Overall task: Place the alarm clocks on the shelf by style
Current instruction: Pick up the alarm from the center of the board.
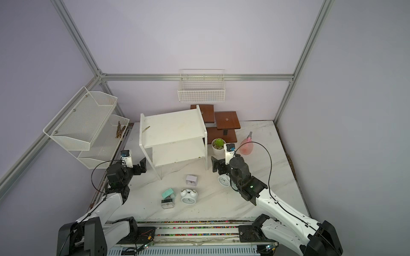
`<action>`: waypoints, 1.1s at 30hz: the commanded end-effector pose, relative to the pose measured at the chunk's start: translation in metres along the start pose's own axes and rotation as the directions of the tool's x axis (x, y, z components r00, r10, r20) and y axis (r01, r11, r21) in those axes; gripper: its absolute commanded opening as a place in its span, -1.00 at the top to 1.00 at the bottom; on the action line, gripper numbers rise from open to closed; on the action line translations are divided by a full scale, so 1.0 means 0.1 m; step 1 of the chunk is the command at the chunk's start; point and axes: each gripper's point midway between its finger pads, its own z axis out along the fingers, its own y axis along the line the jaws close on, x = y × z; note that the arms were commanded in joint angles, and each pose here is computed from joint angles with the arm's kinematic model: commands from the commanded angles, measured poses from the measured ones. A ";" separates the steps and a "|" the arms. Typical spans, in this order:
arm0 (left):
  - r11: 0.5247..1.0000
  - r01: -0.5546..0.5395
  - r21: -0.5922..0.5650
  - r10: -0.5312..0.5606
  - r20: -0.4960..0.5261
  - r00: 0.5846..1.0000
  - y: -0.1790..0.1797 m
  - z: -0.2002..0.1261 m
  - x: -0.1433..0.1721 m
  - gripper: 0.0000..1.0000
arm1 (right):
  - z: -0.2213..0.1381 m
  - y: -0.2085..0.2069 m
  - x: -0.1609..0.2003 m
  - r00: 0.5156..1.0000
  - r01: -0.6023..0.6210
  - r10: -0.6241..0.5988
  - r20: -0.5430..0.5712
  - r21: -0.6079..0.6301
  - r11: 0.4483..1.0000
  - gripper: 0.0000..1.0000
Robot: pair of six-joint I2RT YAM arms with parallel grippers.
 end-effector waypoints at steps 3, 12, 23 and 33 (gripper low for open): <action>0.981 -0.076 0.177 0.091 -0.080 0.993 -0.23 -0.18 -0.08 -1.00 | -0.17 0.18 0.33 0.993 -0.072 0.079 -0.088 0.079 0.994 -0.98; 0.837 -0.191 0.513 0.284 -0.109 0.952 -0.76 -0.63 -0.14 -1.00 | -0.35 0.94 0.72 0.985 -0.105 0.106 -0.133 0.017 0.994 -0.99; 0.607 -0.254 0.753 0.400 -0.013 0.916 -1.21 -1.25 -0.05 -1.00 | -0.53 1.40 1.07 0.971 -0.213 0.219 -0.101 0.067 0.975 -0.98; 0.587 -0.216 0.780 0.380 -0.029 0.925 -1.28 -1.37 -0.02 -1.00 | -0.40 1.56 1.67 0.944 -0.265 0.287 -0.162 0.149 0.953 -0.98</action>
